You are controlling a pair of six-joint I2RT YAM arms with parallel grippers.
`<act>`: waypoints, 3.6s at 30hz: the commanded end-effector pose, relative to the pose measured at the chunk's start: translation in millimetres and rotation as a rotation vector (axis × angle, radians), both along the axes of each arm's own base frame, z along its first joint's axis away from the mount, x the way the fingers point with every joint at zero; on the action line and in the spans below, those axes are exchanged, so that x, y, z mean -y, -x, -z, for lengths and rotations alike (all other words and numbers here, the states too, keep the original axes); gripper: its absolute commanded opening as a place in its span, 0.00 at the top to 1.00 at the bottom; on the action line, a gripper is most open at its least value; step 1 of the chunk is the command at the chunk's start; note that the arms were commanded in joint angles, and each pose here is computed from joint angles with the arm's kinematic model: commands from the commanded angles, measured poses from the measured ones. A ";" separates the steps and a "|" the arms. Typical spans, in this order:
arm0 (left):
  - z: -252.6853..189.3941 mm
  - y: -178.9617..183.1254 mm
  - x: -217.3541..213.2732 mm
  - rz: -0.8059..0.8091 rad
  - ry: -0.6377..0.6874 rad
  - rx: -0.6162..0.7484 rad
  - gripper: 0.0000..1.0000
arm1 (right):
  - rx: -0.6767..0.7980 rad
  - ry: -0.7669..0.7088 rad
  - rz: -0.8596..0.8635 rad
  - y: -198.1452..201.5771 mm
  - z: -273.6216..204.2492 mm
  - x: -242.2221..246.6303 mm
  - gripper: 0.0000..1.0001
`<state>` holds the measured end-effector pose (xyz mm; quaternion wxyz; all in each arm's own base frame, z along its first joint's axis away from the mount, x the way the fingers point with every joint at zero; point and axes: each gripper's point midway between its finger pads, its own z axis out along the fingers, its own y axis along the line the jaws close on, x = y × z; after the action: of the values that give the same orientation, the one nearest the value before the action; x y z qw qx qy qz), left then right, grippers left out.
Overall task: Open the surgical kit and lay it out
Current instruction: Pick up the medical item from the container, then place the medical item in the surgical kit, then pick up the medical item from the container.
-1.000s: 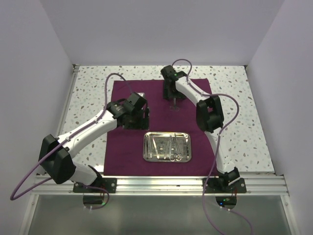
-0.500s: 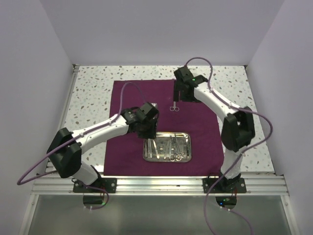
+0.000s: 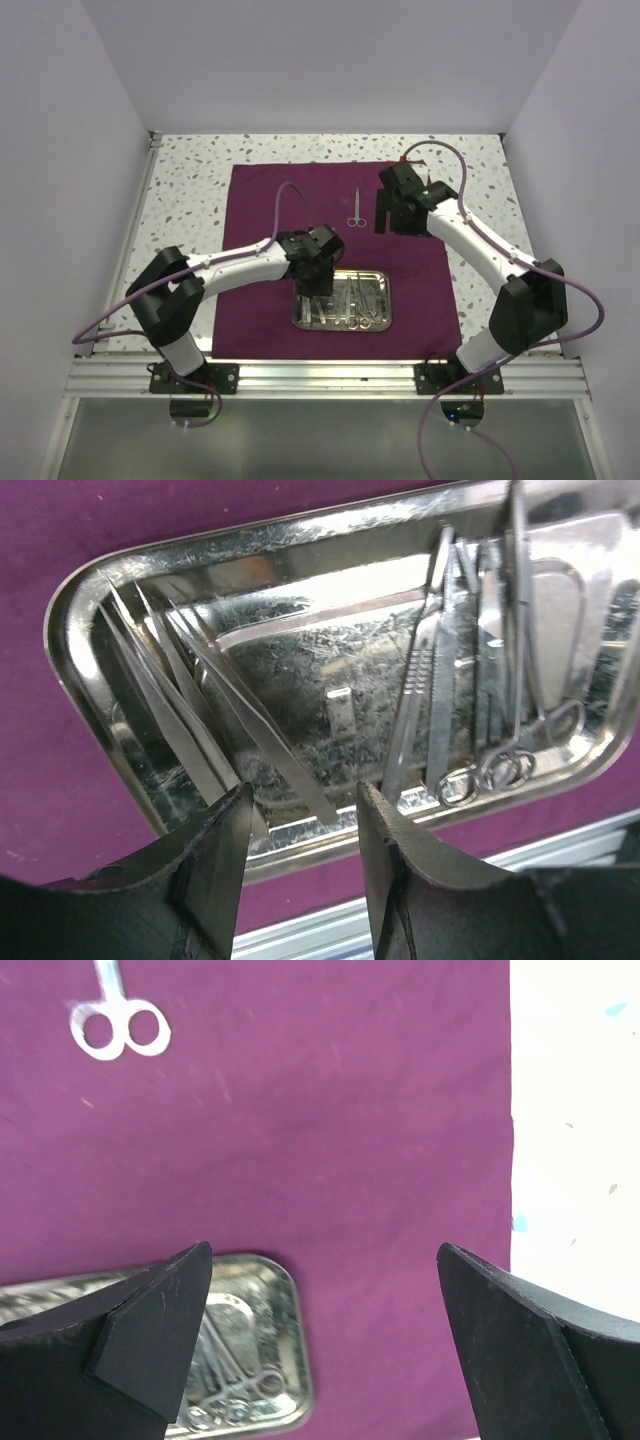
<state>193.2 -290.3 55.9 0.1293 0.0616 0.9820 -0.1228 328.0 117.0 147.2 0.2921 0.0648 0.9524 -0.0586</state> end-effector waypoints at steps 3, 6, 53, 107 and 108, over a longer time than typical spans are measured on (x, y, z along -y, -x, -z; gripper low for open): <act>11.3 -9.4 9.7 -0.060 -0.013 0.019 0.50 | 0.037 -0.008 -0.006 16.1 -17.6 10.6 0.02; 22.1 -9.8 6.6 -0.075 -0.039 0.012 0.51 | 0.025 0.008 -0.014 21.3 -17.4 14.9 0.02; -6.9 -291.6 14.5 -0.093 -0.150 0.396 1.00 | 0.040 -0.098 -0.065 95.4 -68.6 34.2 0.02; -85.8 -156.0 -123.1 -0.201 -0.205 0.379 0.32 | -0.316 -0.114 -0.229 97.2 162.9 -93.6 1.00; -86.4 -154.9 -123.8 -0.199 -0.205 0.381 0.32 | -0.317 -0.115 -0.231 97.6 162.6 -94.3 1.00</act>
<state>352.1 -176.8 132.2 0.3051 -0.0004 0.9523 -0.0064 230.4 219.8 17.7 0.1480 -0.0453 0.9866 0.0512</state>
